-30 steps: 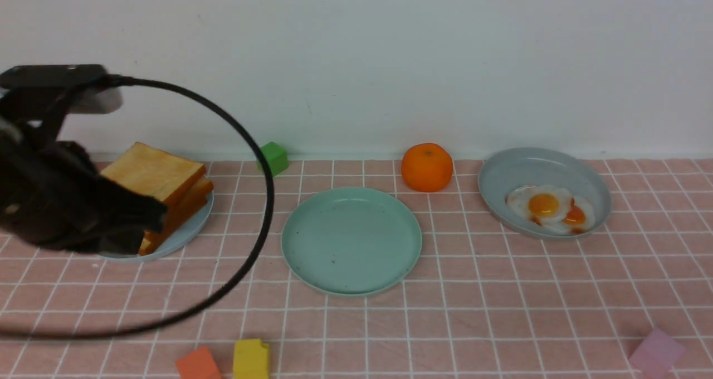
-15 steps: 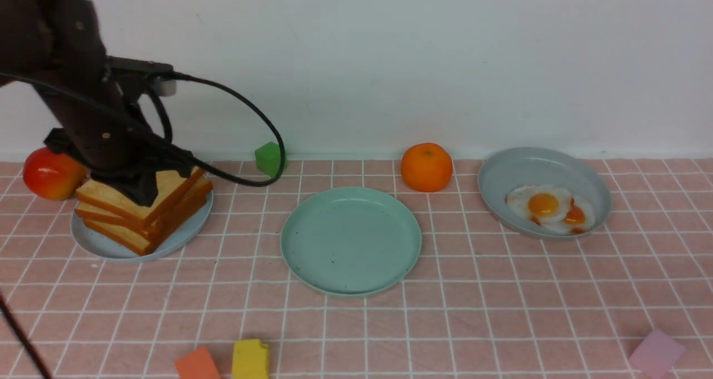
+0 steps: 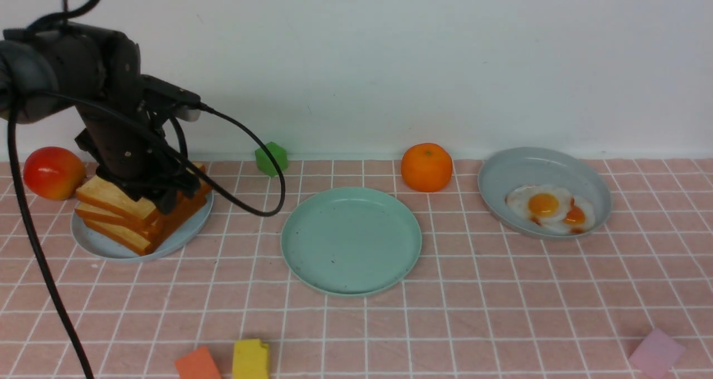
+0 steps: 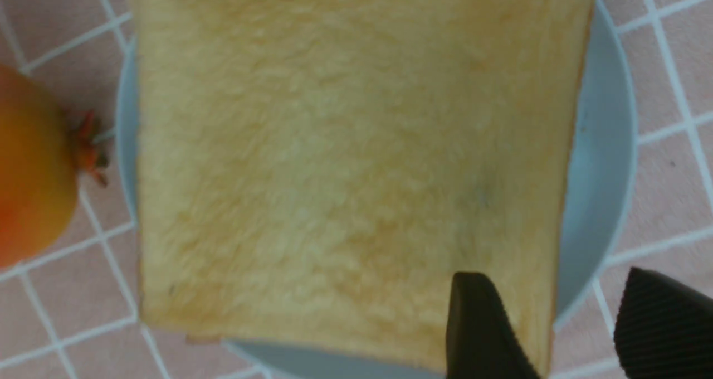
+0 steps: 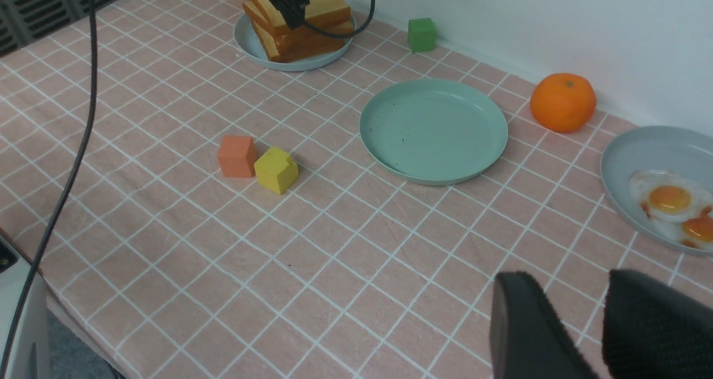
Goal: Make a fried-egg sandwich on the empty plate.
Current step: Use the left arm to grab a slice of bread
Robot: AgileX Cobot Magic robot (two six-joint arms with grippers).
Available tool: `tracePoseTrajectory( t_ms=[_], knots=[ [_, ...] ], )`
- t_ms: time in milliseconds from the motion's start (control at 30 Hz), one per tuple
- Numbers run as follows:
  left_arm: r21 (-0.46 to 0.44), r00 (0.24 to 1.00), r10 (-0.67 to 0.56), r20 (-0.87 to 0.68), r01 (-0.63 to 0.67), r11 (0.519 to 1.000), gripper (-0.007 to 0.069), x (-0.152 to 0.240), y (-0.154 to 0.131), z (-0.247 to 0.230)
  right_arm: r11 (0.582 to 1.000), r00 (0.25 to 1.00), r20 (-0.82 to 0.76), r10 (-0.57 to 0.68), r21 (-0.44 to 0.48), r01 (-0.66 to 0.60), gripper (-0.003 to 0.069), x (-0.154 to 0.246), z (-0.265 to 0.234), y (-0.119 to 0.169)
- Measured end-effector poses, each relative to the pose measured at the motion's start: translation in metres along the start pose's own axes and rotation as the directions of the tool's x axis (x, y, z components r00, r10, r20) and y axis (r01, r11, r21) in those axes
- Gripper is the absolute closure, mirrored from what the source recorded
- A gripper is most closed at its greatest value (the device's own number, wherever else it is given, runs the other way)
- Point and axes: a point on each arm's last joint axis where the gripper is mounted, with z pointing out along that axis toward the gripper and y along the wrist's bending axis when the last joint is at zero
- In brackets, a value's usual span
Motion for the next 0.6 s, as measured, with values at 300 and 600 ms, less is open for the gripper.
tracePoseTrajectory(
  t_ms=[300,600],
  knots=[
    [-0.035,0.998,0.024,0.054,-0.022,0.999,0.0265,-0.006,0.002,0.012,0.999,0.999,0.000,0.045,-0.001,-0.045,0.0418,0.000,0.000,0.000],
    [-0.040,0.998,0.034,0.046,-0.032,0.999,0.0355,-0.007,0.002,0.021,0.999,0.999,0.000,0.048,-0.002,-0.048,0.0421,0.000,0.000,0.000]
  ],
)
